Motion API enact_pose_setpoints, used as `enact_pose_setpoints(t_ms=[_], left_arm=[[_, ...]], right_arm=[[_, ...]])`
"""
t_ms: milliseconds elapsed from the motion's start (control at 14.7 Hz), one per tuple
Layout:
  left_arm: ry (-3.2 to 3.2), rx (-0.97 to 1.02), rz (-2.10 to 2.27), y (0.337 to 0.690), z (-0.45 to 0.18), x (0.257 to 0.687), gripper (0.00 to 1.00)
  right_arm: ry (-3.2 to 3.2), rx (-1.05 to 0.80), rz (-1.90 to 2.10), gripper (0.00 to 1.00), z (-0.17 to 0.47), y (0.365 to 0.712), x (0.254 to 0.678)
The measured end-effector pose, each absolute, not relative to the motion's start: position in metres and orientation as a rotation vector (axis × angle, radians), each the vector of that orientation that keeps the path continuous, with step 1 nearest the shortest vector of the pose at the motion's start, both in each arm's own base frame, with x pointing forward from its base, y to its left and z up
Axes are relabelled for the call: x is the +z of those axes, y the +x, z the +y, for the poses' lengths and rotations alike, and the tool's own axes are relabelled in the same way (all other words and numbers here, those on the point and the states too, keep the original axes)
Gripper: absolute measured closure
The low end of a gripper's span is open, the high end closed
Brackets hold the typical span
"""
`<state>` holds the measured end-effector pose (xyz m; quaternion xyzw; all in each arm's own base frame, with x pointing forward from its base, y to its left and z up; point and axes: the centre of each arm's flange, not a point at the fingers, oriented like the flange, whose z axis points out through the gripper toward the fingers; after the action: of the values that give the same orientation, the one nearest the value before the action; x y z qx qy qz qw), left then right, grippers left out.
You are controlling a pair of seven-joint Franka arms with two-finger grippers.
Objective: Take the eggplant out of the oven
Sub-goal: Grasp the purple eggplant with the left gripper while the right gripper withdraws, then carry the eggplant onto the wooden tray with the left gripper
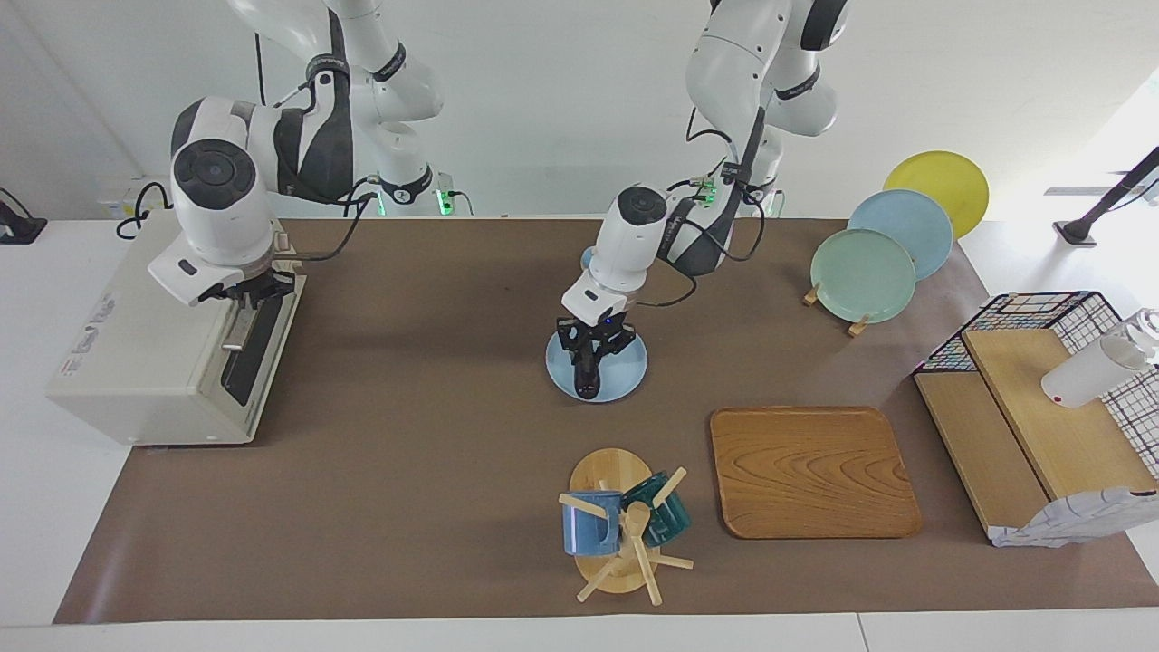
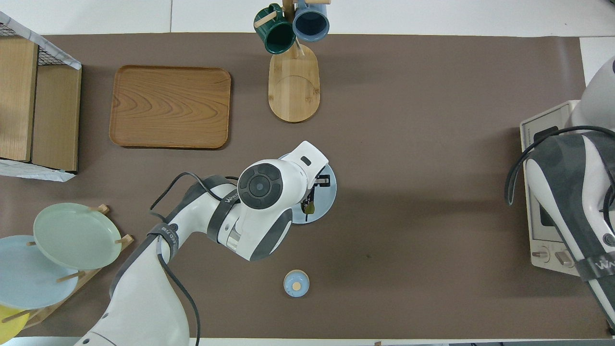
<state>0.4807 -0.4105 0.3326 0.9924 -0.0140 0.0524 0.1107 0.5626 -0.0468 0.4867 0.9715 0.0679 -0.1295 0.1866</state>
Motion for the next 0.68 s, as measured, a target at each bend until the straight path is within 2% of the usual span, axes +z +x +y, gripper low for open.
enact_pose_setpoints(t_ms=[68,204,408,612,680], left_arm=[[2.922,0.142,-0.015,0.489,-0.397,0.351,0.60],[2.942,0.107,0.012,0.511,-0.360,0.395,0.60],[2.963,0.098,-0.014,0.569,-0.271,0.441,0.60],[2.978,0.120,-0.053,0.612,-0.181,0.436,0.60],[2.984,0.110,-0.069,0.621,-0.159,0.426,0.60]], right_arm=[[2.767,-0.349,0.194,0.81,-0.040,0.564,0.494],[2.874,-0.305,0.183,0.80,-0.025,0.569,0.509],[2.991,-0.254,0.180,0.78,-0.008,0.573,0.524],[3.043,-0.238,0.190,0.77,0.004,0.575,0.527],[3.047,-0.241,0.189,0.73,0.004,0.575,0.526]])
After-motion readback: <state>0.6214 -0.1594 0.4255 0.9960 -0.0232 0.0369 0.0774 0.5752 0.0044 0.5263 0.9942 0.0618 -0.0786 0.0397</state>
